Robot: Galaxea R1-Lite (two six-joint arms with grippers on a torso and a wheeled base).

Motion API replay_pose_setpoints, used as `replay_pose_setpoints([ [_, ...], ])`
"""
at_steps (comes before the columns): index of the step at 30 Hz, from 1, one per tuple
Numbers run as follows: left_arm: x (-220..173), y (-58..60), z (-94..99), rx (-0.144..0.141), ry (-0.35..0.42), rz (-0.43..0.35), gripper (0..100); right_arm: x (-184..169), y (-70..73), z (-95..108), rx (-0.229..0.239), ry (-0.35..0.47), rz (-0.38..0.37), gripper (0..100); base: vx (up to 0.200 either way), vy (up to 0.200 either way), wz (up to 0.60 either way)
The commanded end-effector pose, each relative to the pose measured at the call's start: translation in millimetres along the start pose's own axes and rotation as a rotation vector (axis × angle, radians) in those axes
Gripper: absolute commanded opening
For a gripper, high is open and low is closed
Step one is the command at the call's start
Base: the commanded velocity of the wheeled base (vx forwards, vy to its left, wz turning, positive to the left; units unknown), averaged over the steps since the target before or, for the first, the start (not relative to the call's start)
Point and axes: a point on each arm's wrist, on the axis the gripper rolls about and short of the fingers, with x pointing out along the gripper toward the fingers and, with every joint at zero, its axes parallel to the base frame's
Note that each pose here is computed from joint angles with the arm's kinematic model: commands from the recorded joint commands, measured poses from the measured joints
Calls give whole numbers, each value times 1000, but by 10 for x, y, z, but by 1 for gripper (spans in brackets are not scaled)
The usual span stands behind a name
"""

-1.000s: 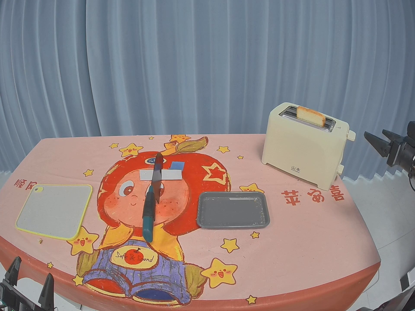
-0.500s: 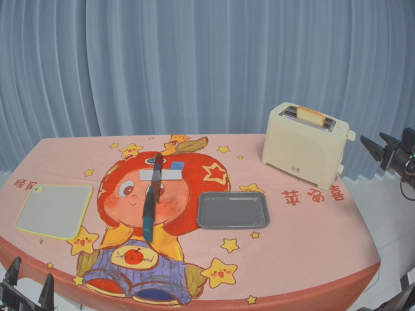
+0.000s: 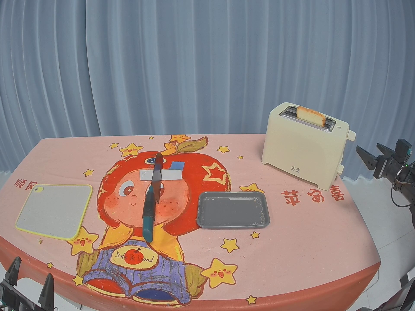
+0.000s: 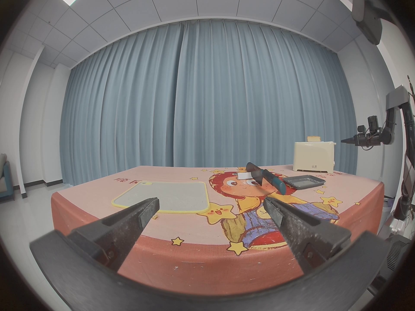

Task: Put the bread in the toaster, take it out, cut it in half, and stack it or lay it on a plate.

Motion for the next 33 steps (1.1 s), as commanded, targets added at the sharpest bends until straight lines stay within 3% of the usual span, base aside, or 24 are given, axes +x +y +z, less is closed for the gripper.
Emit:
replay_pose_setpoints([
  [1,0,0,-52,0,1,1,100,24,-12,-44,7,18,-1,100,0,0,0],
  [16,0,0,-52,0,1,1,100,19,9,-69,4,26,5,100,0,0,0],
  [17,0,0,-52,0,1,1,100,15,10,-75,4,27,5,0,0,0,0],
  [33,0,0,-52,0,1,1,100,6,19,-45,3,14,7,0,0,0,0],
])
